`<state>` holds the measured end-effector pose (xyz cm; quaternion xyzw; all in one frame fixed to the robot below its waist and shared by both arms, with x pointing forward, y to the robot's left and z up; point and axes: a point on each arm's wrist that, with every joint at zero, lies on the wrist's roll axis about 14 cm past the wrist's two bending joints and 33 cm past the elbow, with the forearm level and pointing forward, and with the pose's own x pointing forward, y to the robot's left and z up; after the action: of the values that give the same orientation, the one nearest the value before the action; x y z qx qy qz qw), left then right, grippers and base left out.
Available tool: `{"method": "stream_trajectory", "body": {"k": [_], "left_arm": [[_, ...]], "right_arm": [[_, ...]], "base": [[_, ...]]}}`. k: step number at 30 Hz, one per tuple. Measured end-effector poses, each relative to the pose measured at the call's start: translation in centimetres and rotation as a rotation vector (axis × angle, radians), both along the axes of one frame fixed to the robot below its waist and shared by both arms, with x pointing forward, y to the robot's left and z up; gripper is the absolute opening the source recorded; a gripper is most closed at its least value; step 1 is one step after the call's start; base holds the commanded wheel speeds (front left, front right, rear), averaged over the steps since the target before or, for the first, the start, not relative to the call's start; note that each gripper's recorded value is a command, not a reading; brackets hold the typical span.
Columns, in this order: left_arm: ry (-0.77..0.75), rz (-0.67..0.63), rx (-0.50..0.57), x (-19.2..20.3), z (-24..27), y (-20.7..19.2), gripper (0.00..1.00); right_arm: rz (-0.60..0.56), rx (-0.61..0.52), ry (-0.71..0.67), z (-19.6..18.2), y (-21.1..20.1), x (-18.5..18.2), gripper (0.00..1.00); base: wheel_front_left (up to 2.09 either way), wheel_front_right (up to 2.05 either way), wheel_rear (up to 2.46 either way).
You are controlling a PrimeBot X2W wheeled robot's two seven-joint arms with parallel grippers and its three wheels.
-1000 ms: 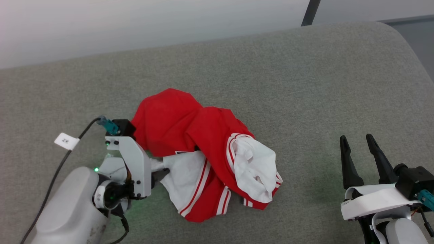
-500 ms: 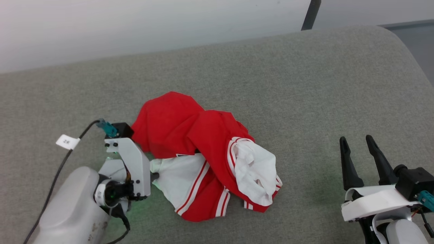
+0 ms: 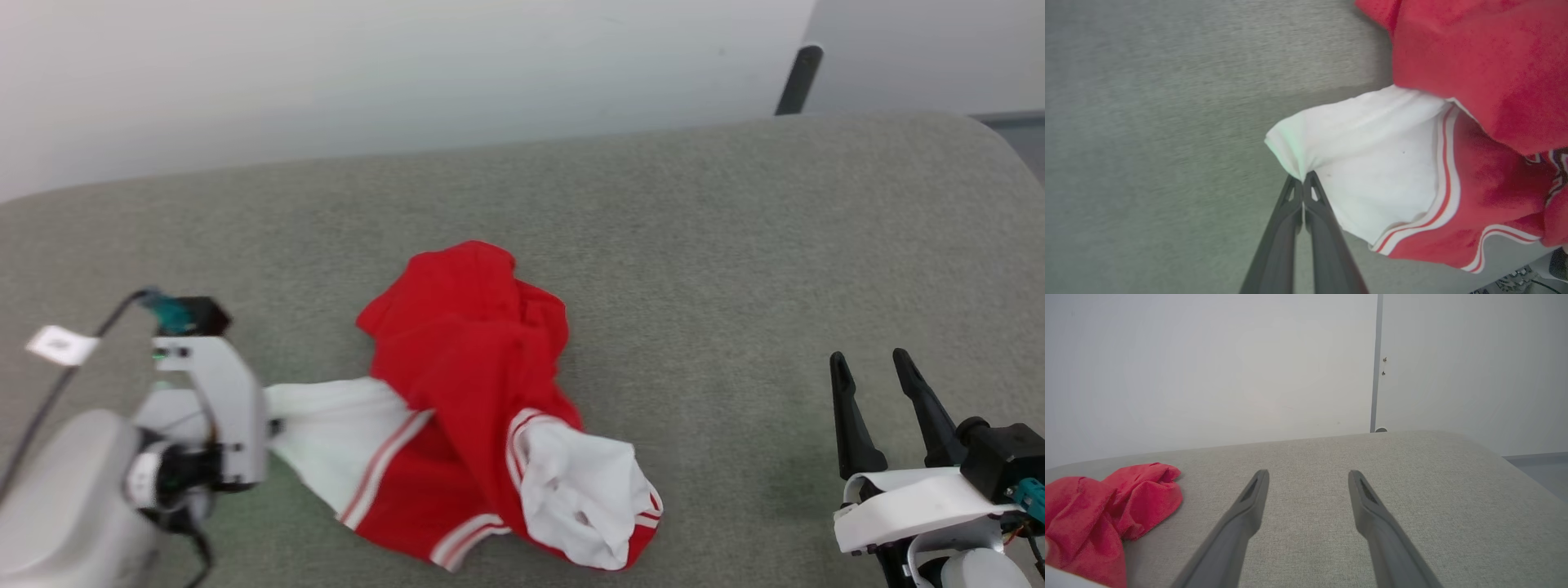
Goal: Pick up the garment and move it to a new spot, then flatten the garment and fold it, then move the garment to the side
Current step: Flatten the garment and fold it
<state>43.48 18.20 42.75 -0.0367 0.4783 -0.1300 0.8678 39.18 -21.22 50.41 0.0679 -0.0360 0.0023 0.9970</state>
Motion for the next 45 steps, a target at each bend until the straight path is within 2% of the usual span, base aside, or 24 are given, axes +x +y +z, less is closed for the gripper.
{"method": "stream_trajectory", "body": {"k": [6,11,12,13,14,15,16,25,34,41,45], "left_arm": [[-0.022,0.077,0.118,-1.1,1.5,5.8,0.0],[-0.014,0.135,0.156,-2.2,1.3,8.2,0.0],[-0.007,0.143,0.15,-2.5,1.1,8.2,0.11],[-0.005,0.147,0.138,-2.7,0.8,8.1,0.33],[-0.005,0.148,0.132,-2.8,0.6,7.9,0.49],[-0.011,0.15,0.121,-2.8,0.5,7.6,0.85],[-0.015,0.153,0.109,-2.8,0.4,7.4,1.0],[-0.131,0.157,0.059,-2.6,2.1,6.8,1.0],[-0.548,0.153,0.01,-2.1,8.6,7.2,1.0],[-0.752,0.224,-0.015,-5.1,10.0,8.4,1.0],[-0.875,0.309,-0.018,-7.0,11.1,9.8,1.0]], "right_arm": [[0.031,-0.002,-0.013,0.4,0.9,0.4,1.0],[0.044,-0.004,-0.015,0.5,1.3,0.5,1.0],[0.045,-0.004,-0.016,0.5,1.4,0.6,1.0],[0.047,-0.004,-0.014,0.5,1.4,0.6,1.0],[0.049,-0.004,-0.013,0.4,1.5,0.6,1.0],[0.051,-0.005,-0.011,0.4,1.5,0.6,1.0],[0.055,-0.005,-0.01,0.3,1.6,0.6,1.0],[0.084,-0.013,-0.01,0.6,2.4,0.2,1.0],[0.158,-0.012,-0.002,1.0,4.7,-0.5,1.0],[0.242,-0.012,0.001,1.5,7.4,-0.6,1.0],[0.289,-0.017,-0.01,2.0,8.9,-0.6,1.0]], "base": [[0.0,0.0,0.0],[0.0,0.0,0.0],[0.0,0.0,0.0],[0.0,0.0,0.0],[0.0,0.0,0.0],[0.0,0.0,0.0],[0.0,0.0,0.0],[0.0,0.0,0.0],[0.0,0.0,0.0],[0.0,0.0,0.0],[0.0,0.0,0.0]]}}
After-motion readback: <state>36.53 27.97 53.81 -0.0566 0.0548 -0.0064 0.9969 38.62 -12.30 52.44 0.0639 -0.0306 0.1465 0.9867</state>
